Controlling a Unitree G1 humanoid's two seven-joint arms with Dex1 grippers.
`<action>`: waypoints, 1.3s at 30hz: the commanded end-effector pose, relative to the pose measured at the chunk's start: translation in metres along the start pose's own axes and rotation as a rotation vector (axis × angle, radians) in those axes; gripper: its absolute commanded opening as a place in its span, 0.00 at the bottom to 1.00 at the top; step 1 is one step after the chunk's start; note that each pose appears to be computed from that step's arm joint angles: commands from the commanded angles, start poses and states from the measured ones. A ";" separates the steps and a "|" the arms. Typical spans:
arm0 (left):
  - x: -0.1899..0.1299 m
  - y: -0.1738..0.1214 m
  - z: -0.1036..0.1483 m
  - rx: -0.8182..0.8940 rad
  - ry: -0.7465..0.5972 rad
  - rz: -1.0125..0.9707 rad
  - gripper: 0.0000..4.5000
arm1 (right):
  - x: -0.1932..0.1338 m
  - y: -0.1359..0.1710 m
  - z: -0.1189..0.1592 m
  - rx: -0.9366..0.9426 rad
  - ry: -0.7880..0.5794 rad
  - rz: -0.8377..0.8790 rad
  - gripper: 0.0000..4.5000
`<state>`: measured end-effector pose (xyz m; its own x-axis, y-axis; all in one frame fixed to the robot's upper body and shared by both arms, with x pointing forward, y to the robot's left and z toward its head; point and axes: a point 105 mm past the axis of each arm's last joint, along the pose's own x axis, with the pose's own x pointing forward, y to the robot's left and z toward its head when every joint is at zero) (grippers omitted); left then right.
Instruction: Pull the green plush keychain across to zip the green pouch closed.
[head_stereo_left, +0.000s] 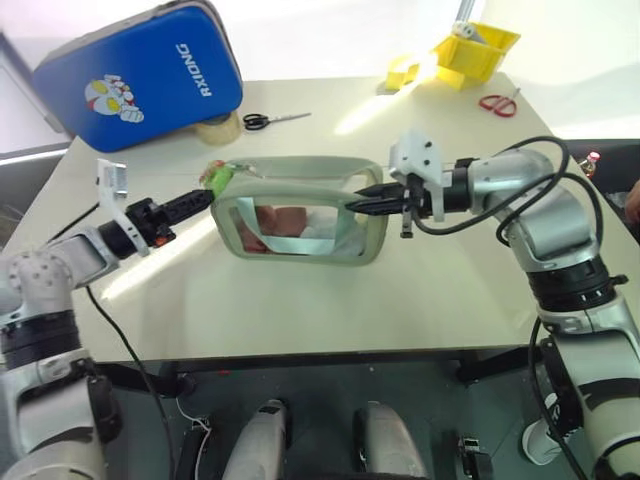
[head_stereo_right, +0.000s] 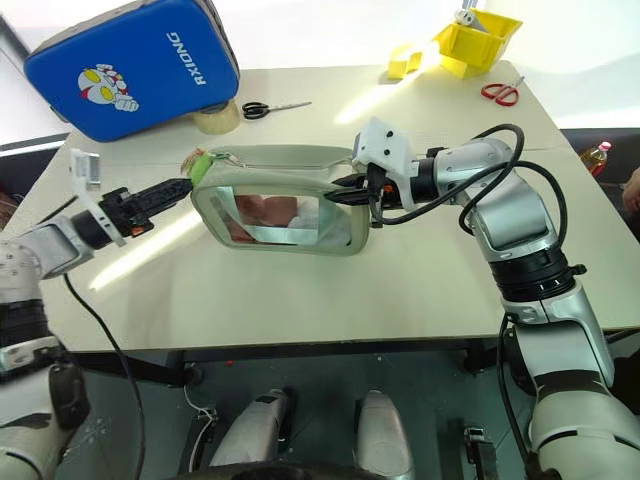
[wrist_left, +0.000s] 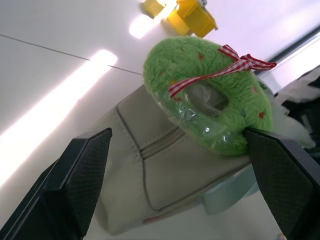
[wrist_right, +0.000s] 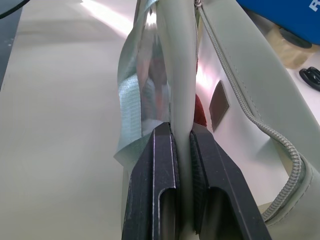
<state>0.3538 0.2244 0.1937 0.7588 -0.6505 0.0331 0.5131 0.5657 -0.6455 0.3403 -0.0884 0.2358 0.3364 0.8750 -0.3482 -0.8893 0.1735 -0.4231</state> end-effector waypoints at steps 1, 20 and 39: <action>0.000 -0.016 0.018 -0.024 -0.058 -0.064 1.00 | -0.005 -0.003 0.016 -0.061 -0.048 -0.017 0.01; 0.007 -0.025 0.031 -0.039 -0.138 -0.067 0.58 | -0.003 -0.007 0.015 -0.062 -0.050 -0.030 0.00; 0.003 -0.035 0.042 0.028 -0.162 -0.106 0.20 | -0.003 -0.007 0.014 -0.062 -0.050 -0.034 0.00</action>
<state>0.3637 0.2222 0.2332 0.7789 -0.6026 0.1734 0.5471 0.5179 -0.6576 0.3425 -0.0855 0.2350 0.3375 0.8786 -0.3378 -0.8806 0.1678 -0.4432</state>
